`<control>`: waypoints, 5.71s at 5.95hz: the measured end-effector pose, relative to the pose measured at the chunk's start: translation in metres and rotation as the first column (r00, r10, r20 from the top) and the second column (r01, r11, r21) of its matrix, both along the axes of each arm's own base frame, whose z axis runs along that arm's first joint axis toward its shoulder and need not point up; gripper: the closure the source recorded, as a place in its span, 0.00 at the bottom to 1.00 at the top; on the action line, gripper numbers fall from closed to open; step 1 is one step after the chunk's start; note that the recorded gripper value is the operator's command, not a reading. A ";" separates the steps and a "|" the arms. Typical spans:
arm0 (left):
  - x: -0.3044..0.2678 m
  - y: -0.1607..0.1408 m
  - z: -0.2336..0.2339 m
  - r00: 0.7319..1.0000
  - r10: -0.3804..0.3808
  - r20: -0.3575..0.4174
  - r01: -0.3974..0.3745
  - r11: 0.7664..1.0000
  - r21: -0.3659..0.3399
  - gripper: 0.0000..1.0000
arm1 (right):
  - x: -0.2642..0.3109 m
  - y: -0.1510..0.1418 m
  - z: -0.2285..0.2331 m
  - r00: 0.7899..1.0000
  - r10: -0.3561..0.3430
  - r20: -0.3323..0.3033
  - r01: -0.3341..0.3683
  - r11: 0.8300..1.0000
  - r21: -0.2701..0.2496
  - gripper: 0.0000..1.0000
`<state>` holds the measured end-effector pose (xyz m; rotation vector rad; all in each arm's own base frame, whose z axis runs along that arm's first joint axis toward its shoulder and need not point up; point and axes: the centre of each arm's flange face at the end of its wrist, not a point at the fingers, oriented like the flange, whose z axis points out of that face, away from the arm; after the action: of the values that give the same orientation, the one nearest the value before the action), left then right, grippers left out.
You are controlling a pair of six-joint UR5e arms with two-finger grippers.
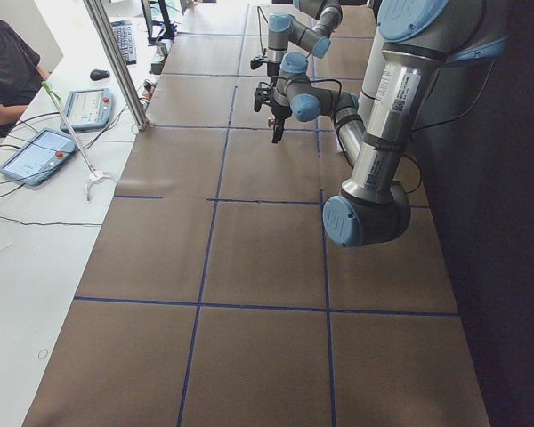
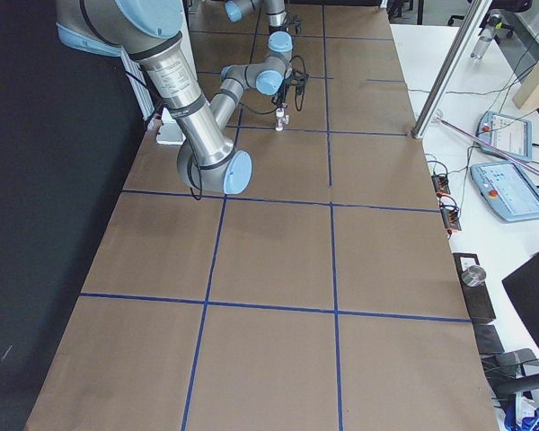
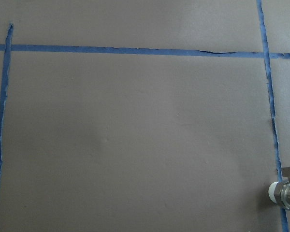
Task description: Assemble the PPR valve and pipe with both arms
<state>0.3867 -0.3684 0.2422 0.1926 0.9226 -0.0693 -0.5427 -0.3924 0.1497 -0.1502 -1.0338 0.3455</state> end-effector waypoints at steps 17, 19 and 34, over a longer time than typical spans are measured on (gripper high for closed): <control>-0.200 -0.079 0.166 0.956 0.265 0.124 -0.274 0.960 0.059 0.00 | 0.364 -0.030 0.241 0.982 -0.092 -0.167 0.130 0.964 0.233 0.00; -0.315 -0.123 0.231 0.958 0.266 0.107 -0.278 0.953 0.122 0.00 | 0.470 -0.047 0.344 0.950 -0.166 -0.264 0.247 0.918 0.310 0.00; -0.397 -0.117 0.320 0.952 0.268 0.149 -0.284 0.954 0.100 0.00 | 0.565 -0.070 0.467 0.901 -0.322 -0.290 0.413 0.842 0.348 0.00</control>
<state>-0.0098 -0.4858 0.5624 0.1756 0.8125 0.2573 0.0220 -0.4624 0.6164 0.0622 -0.8108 -0.2075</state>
